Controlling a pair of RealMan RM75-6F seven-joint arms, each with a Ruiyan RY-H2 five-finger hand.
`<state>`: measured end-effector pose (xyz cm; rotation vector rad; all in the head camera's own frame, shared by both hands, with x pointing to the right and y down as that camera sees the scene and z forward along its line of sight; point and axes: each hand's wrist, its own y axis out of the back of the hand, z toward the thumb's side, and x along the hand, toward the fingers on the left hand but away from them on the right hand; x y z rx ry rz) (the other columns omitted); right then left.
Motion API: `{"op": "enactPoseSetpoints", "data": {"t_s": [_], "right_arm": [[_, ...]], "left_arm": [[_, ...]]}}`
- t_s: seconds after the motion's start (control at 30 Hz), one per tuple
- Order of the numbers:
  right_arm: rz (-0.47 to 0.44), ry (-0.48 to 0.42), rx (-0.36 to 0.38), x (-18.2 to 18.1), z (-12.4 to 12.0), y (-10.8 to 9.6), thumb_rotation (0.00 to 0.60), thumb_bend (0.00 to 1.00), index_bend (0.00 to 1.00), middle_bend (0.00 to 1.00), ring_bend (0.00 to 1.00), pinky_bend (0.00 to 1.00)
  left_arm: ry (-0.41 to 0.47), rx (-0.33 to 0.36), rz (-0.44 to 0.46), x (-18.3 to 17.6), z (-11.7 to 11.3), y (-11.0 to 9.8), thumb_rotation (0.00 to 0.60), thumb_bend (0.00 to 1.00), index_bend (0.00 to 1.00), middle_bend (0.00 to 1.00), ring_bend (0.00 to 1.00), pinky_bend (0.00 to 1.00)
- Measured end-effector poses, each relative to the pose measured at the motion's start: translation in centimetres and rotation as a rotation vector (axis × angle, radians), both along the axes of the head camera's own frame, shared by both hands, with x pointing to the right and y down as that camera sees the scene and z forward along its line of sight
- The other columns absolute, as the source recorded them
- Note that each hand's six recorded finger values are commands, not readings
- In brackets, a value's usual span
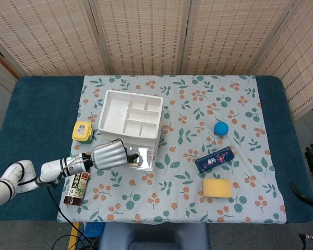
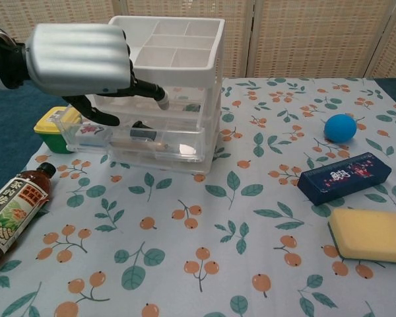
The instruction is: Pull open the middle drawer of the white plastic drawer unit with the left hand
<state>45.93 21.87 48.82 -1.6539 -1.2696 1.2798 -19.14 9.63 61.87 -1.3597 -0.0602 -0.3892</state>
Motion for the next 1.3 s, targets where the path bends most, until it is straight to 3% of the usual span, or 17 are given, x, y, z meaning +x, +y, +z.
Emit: {"op": "enactPoseSetpoints", "data": {"t_s": [0.87,1.3], "right_arm": [[0.013,-0.002,-0.015,0.1,0.7,-0.2,0.600,0.28,0.00,0.00,0.00,0.00],[0.021,-0.006,-0.019,0.4,0.8,-0.1,0.600,0.28,0.00,0.00,0.00,0.00]], "left_arm": [[-0.132,0.048,0.095,1.1,0.5,0.8,0.600,0.18,0.27,0.82,0.94,1.00],[-0.151,0.075,0.138,1.8,-0.1,1.3,0.600,0.18,0.30,0.82,0.94,1.00]]}}
